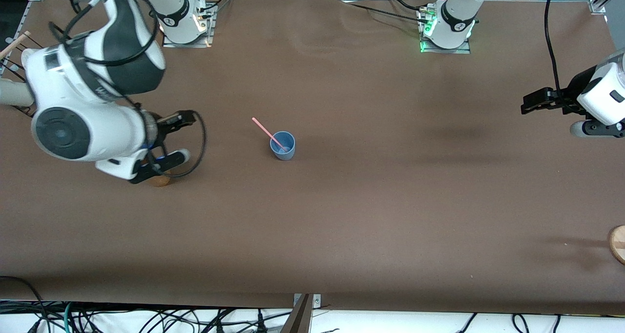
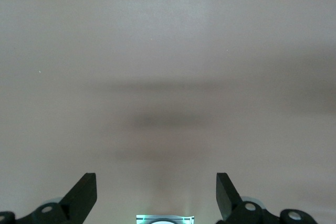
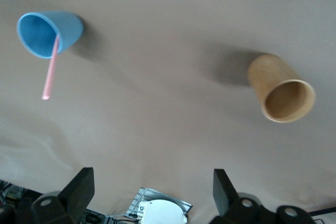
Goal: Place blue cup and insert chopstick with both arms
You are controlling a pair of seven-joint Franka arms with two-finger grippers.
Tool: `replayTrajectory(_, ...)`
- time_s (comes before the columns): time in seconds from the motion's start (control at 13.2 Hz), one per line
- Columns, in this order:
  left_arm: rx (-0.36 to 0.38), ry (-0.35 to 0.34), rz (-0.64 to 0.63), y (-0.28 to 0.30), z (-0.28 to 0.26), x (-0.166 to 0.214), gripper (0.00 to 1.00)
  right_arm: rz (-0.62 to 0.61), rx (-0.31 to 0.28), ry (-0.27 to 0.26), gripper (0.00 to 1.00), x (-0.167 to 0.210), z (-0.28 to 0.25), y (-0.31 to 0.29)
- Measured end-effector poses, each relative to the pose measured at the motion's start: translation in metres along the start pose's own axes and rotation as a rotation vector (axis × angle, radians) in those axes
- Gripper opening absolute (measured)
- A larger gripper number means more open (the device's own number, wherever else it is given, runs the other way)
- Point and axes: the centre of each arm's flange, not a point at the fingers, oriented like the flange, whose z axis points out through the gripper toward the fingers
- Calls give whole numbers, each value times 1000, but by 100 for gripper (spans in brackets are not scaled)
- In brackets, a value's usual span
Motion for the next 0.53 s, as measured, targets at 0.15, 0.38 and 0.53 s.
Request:
replayTrajectory(0.15, 0, 0, 0, 0, 0, 0, 100, 37, -2, 49, 100, -4, -10, 22)
replayTrajectory(0.38, 0, 0, 0, 0, 0, 0, 100, 65, -32, 195, 100, -26, -31, 26)
replayTrajectory(0.53, 0, 0, 0, 0, 0, 0, 100, 142, -41, 278, 100, -55, -31, 29)
